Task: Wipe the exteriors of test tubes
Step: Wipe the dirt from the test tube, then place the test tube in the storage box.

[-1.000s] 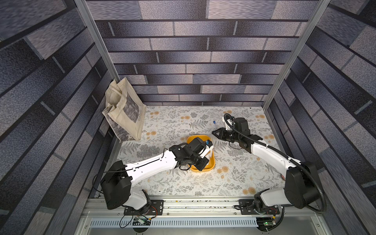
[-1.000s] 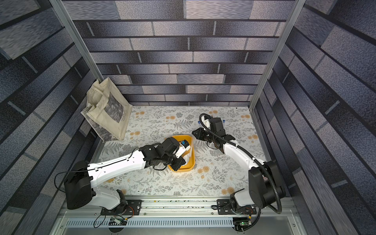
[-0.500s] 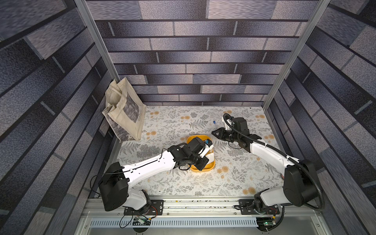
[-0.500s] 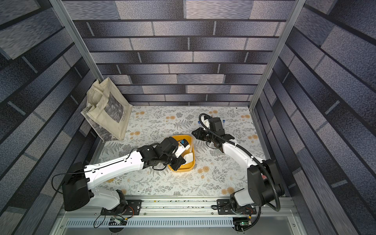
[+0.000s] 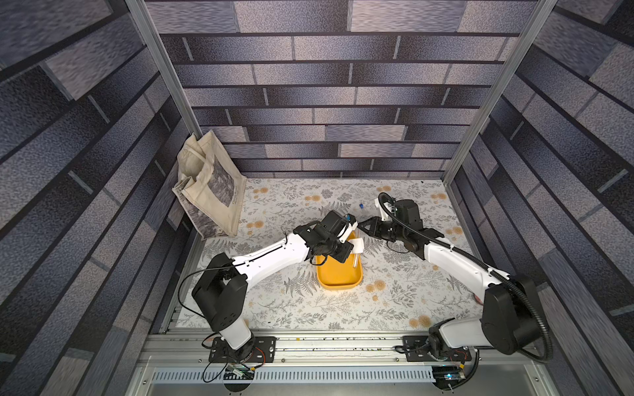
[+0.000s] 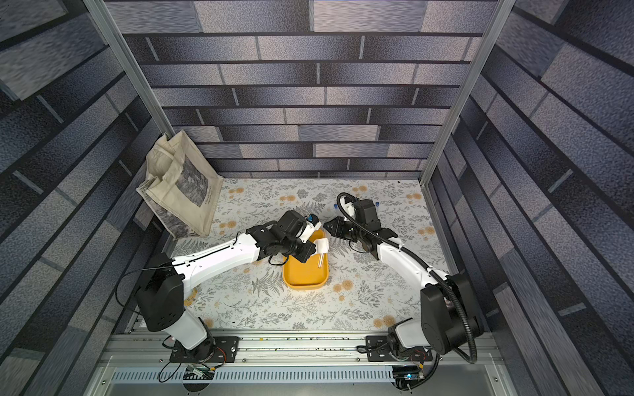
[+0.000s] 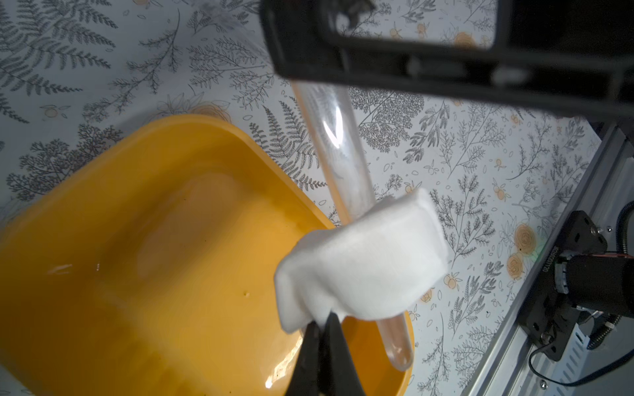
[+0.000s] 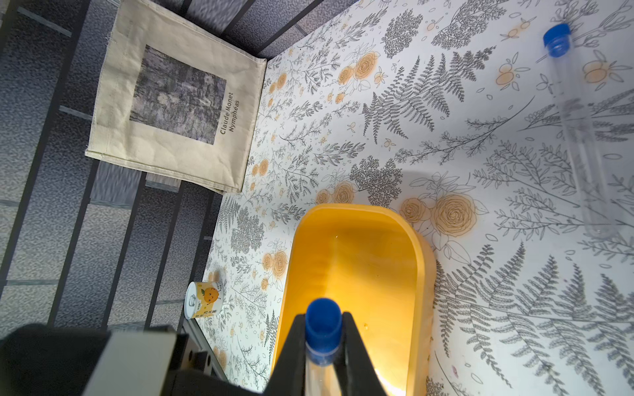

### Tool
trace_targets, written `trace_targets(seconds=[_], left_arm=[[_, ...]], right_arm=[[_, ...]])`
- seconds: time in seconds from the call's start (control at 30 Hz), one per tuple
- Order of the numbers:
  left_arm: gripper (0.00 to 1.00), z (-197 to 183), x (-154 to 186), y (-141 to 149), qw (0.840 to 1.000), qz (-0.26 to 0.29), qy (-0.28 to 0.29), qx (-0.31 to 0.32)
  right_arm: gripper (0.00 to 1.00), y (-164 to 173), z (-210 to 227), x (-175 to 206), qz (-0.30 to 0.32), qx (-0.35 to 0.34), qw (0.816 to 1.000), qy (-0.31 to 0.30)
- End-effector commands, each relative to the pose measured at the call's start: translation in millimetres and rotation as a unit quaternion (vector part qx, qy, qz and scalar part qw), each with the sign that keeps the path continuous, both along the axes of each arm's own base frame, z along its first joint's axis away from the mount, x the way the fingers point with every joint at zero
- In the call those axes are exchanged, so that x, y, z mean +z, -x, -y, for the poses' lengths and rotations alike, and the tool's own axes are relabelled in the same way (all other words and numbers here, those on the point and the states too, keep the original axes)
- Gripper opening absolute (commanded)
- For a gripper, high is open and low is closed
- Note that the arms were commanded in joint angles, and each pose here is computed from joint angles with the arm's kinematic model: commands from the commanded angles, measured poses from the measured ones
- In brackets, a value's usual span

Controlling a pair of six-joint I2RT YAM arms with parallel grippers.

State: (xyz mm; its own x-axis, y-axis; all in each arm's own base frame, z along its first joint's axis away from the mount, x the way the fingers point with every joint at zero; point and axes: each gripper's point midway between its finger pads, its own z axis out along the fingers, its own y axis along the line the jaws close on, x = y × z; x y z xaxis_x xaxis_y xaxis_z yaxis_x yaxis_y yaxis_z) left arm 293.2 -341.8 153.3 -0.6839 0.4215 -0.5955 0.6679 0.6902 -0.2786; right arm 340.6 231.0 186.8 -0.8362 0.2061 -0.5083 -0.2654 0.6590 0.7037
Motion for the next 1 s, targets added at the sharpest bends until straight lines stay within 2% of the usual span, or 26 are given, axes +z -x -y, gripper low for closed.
trace_targets(seconds=[0.0, 0.2, 0.33, 0.53, 0.67, 0.9, 0.97], left_arm=[[0.04, -4, 19, -22, 1.000, 0.015, 0.012, 0.011], [0.03, -50, 27, -54, 0.995, 0.018, -0.023, 0.101], [0.03, -98, 33, -56, 0.986, 0.017, -0.036, 0.165], [0.04, -161, 38, -29, 0.975, -0.007, -0.008, 0.223], [0.05, -186, 36, -7, 0.969, -0.021, 0.019, 0.245], [0.05, -200, 26, 13, 0.967, -0.039, 0.030, 0.249], [0.05, -201, 27, 17, 0.968, -0.040, 0.033, 0.246]], right_arm=[[0.12, 8, 3, 0, -0.009, 0.003, 1.000, -0.002], [0.13, 6, 0, 1, -0.013, 0.002, 1.000, -0.008], [0.13, 4, -9, -5, -0.022, 0.007, 1.000, -0.010], [0.13, -2, -37, -17, -0.035, 0.020, 0.999, -0.008], [0.14, -6, -58, -28, -0.046, 0.027, 0.999, -0.002], [0.13, -1, -93, -62, -0.078, 0.040, 0.996, 0.016], [0.13, -5, -103, -60, -0.072, 0.038, 0.996, 0.017]])
